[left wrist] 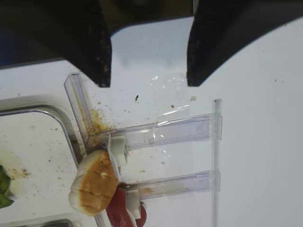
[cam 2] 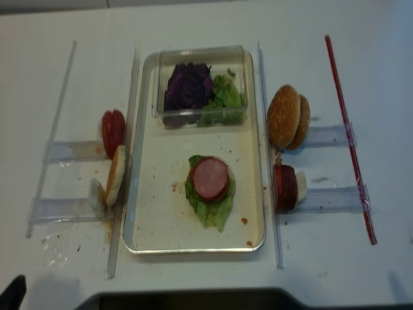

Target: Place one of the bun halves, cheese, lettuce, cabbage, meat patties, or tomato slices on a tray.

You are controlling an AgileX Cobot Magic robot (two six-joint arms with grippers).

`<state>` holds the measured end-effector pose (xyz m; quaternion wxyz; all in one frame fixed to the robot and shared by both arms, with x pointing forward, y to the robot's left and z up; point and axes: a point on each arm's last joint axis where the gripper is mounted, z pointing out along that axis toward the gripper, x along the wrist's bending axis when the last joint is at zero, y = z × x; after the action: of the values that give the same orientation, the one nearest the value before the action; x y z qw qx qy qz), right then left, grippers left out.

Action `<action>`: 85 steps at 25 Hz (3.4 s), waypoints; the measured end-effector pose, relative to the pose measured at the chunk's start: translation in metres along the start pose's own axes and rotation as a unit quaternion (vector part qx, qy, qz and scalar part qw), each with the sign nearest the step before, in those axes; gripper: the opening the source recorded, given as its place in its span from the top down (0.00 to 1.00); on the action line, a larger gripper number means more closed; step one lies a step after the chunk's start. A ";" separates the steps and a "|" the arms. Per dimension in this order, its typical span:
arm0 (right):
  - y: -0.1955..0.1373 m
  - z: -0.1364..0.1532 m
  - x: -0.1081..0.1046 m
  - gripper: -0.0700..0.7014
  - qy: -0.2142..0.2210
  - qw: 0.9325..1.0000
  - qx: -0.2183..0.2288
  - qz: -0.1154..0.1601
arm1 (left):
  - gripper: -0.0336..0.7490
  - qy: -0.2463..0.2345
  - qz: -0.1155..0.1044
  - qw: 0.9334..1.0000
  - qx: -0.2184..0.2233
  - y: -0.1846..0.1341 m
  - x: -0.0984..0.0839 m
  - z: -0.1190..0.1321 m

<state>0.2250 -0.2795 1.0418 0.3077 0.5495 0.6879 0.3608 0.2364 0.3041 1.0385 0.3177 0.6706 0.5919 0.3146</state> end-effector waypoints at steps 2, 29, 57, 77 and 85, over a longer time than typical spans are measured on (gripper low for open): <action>-0.001 0.004 -0.001 0.30 -0.001 1.000 -0.004 0.002 | 0.51 0.000 0.000 1.000 0.000 0.000 0.000 0.000; 0.000 0.006 -0.002 0.32 -0.003 1.000 -0.011 0.003 | 0.51 0.000 0.000 1.000 0.000 0.000 0.000 0.000; 0.000 0.006 -0.002 0.32 -0.003 1.000 -0.011 0.004 | 0.51 0.000 0.000 1.000 0.000 0.000 0.000 0.000; 0.000 0.006 -0.002 0.32 -0.003 1.000 -0.011 0.004 | 0.51 0.000 0.000 1.000 0.000 0.000 0.000 0.000; 0.000 0.006 -0.002 0.32 -0.003 1.000 -0.011 0.004 | 0.51 0.000 0.000 1.000 0.000 0.000 0.000 0.000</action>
<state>0.2304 -0.2800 1.0381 0.3141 0.5502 0.6808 0.3677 0.2364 0.3041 1.0385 0.3177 0.6706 0.5919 0.3146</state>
